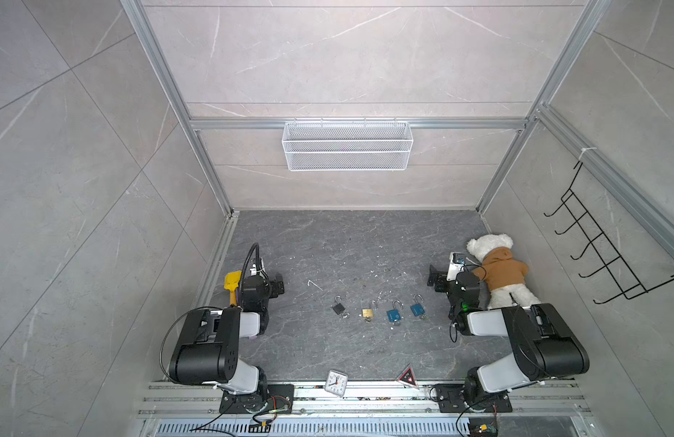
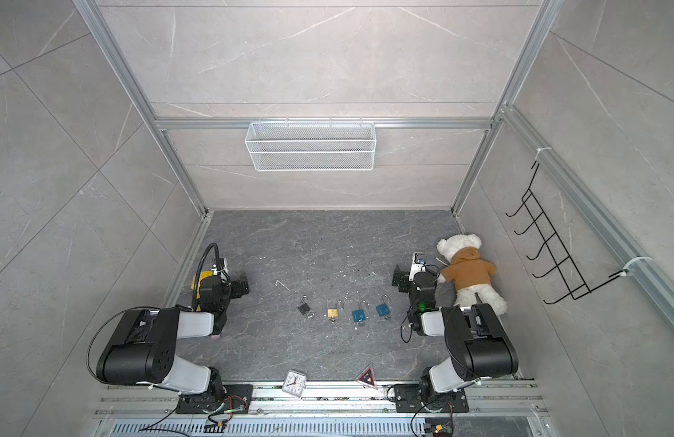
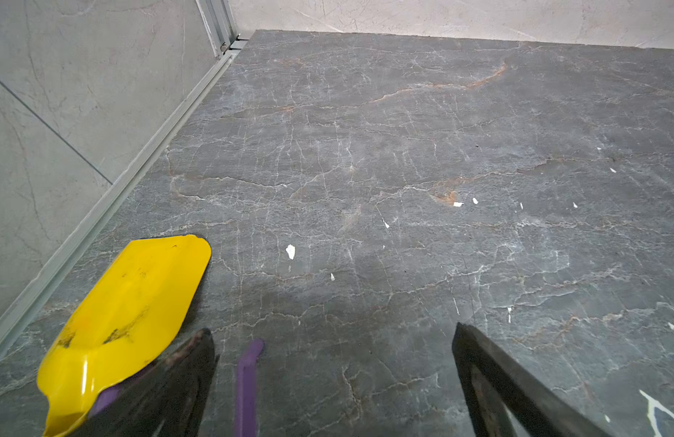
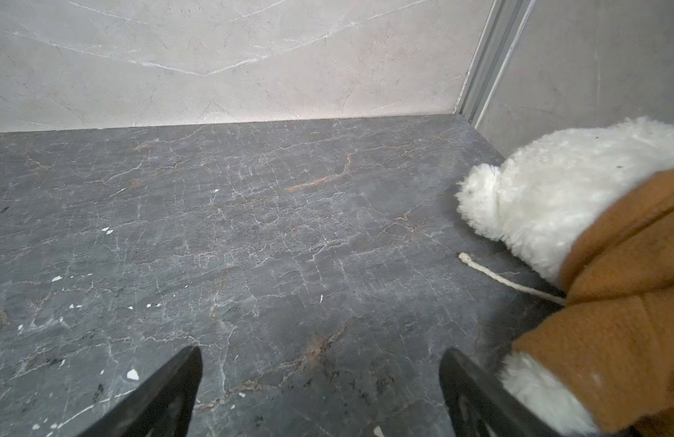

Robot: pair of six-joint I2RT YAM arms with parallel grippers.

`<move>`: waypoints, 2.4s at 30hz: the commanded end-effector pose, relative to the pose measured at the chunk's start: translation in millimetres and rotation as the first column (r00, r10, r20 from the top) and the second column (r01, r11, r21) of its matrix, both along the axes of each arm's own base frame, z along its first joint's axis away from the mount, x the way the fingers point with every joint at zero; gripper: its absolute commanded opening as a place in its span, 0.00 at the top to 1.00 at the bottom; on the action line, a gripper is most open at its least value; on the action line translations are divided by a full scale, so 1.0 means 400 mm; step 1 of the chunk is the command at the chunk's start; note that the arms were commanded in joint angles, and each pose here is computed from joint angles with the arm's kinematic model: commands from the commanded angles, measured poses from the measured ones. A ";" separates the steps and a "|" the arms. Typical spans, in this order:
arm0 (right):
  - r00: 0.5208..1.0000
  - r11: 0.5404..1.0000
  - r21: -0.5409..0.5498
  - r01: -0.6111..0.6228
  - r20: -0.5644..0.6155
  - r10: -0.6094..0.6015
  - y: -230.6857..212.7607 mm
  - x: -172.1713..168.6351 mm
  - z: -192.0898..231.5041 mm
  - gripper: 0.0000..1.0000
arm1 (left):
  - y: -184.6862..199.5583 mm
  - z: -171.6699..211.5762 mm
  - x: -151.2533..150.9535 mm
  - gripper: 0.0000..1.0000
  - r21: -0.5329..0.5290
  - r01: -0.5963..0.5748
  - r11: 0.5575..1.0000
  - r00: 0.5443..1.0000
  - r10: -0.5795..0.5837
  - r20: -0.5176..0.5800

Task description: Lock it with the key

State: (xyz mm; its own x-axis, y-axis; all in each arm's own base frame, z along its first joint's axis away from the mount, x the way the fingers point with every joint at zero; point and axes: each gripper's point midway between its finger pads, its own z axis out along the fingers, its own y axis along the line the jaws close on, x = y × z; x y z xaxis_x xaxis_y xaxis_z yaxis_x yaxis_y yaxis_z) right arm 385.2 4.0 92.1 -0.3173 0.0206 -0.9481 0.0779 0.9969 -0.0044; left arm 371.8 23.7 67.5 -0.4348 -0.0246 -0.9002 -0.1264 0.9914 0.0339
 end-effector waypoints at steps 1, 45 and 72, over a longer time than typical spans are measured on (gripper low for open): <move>1.000 1.000 -0.003 -0.007 0.016 0.007 0.001 0.009 0.015 0.00 | 0.003 0.046 0.029 0.00 0.013 0.009 1.000 0.998 -0.009 0.060; 0.959 0.983 0.184 -0.028 -0.273 0.079 0.170 0.019 0.176 0.00 | 0.031 0.214 -0.076 0.00 -0.376 -0.300 0.876 0.954 0.285 -0.096; 0.638 0.984 0.176 0.000 -0.758 0.136 0.282 -0.287 -0.139 0.38 | -0.635 0.181 -0.218 0.07 -0.559 0.313 0.768 0.797 -0.532 -0.285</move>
State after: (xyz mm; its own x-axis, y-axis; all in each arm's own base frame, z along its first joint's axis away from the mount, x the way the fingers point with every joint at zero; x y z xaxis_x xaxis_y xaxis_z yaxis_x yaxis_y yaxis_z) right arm 271.0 114.0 43.8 -0.9281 0.0634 -0.3668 0.0287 0.9946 0.0992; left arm 275.5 -214.2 116.0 -0.8425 -0.1006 -0.5293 0.1813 0.8721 -0.4545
